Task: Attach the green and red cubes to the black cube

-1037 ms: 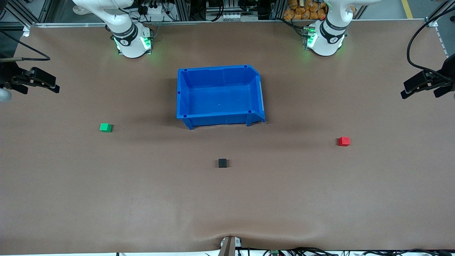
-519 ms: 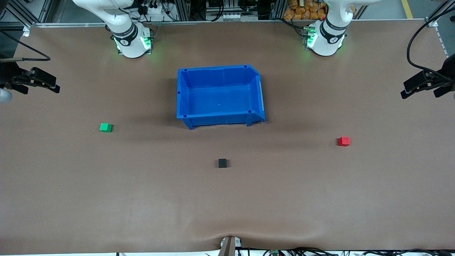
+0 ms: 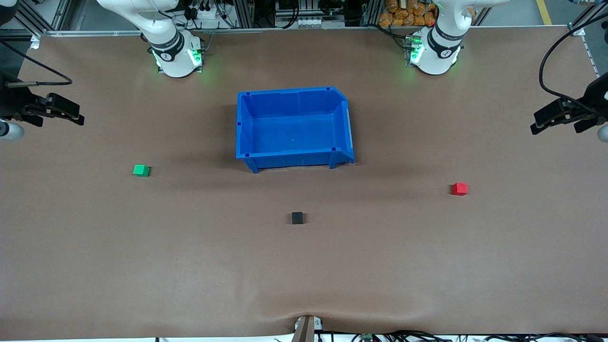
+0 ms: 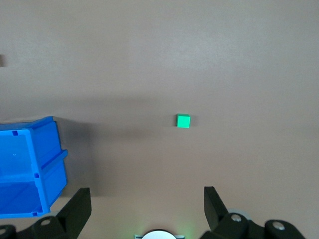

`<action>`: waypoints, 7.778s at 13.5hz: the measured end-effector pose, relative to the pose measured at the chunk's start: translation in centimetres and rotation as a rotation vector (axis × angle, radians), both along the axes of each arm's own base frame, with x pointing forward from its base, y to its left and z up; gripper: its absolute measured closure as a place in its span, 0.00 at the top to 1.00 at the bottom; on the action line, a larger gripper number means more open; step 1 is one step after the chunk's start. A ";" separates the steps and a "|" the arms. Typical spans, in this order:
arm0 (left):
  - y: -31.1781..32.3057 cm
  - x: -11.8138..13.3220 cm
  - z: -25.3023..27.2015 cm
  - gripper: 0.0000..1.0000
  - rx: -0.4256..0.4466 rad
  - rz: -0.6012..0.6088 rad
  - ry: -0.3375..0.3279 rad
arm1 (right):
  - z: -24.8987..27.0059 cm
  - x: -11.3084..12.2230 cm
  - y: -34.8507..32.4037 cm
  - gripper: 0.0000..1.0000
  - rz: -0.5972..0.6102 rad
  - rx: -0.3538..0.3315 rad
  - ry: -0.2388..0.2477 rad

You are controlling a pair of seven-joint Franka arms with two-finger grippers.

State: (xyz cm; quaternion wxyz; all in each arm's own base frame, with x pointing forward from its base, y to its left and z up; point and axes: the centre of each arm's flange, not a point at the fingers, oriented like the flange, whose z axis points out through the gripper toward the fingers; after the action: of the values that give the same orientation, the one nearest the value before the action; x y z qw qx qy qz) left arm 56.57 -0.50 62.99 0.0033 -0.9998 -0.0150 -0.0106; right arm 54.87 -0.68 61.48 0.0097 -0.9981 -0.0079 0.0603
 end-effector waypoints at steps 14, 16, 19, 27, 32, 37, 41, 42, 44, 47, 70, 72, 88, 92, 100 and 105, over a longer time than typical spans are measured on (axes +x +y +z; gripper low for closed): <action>3.5 4.3 -3.9 1.00 0.005 0.107 0.016 | -13.0 -1.8 -1.8 1.00 -0.037 -0.001 -0.015; 3.6 4.4 -4.3 1.00 0.006 0.130 0.023 | -14.2 -1.9 -2.2 1.00 -0.045 -0.001 -0.016; 5.4 4.8 -5.6 1.00 0.006 0.168 0.046 | -14.9 -2.1 -2.3 1.00 -0.046 -0.001 -0.018; 8.4 6.4 -12.4 1.00 0.014 0.309 0.173 | -16.8 -2.5 -2.3 1.00 -0.048 -0.002 -0.044; 6.1 7.3 -14.5 1.00 -0.007 0.590 0.208 | -20.4 -3.5 -2.5 1.00 -0.055 -0.005 -0.089; 2.4 9.1 -19.2 1.00 -0.051 0.817 0.268 | -24.0 -4.7 -3.7 1.00 -0.067 -0.006 -0.076; 4.0 10.6 -24.4 1.00 -0.045 0.911 0.284 | -27.5 -4.9 -5.3 1.00 -0.064 -0.005 -0.059; 4.6 10.9 -25.6 1.00 -0.044 0.922 0.280 | -28.6 -5.0 -5.3 1.00 -0.063 -0.006 -0.062; 5.7 11.1 -27.5 1.00 0.008 0.862 0.256 | -30.9 -5.2 -5.3 1.00 -0.063 -0.007 -0.059; 5.4 10.9 -30.0 1.00 0.063 0.598 0.233 | -34.2 -5.1 -5.5 1.00 -0.051 -0.007 -0.049; 1.4 9.9 -43.5 1.00 -0.008 0.083 0.371 | -44.2 -5.6 -7.1 1.00 -0.012 -0.005 -0.017; 0.6 9.5 -44.1 1.00 -0.011 0.066 0.384 | -44.2 -5.6 -7.1 1.00 -0.012 -0.005 -0.016; 0.1 8.7 -45.3 0.38 -0.009 -0.122 0.412 | -44.4 -5.8 -7.1 1.00 -0.011 -0.004 -0.012; 0.1 8.8 -45.3 0.38 -0.009 -0.122 0.409 | -44.4 -5.9 -7.1 0.58 -0.011 -0.004 -0.012; -1.0 12.1 -41.1 0.38 -0.103 -0.006 0.294 | -43.8 -5.4 -7.0 0.39 -0.004 -0.003 -0.022; -2.9 14.4 -37.5 0.38 -0.127 0.162 0.215 | -39.0 -0.7 -2.6 0.39 0.264 0.010 -0.106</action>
State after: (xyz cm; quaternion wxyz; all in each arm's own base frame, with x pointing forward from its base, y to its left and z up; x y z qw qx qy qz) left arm 71.02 -3.43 25.50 -0.0576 -0.9889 -0.0961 0.0980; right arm 54.21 -3.23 22.47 0.0060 -0.9901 -0.1400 0.0081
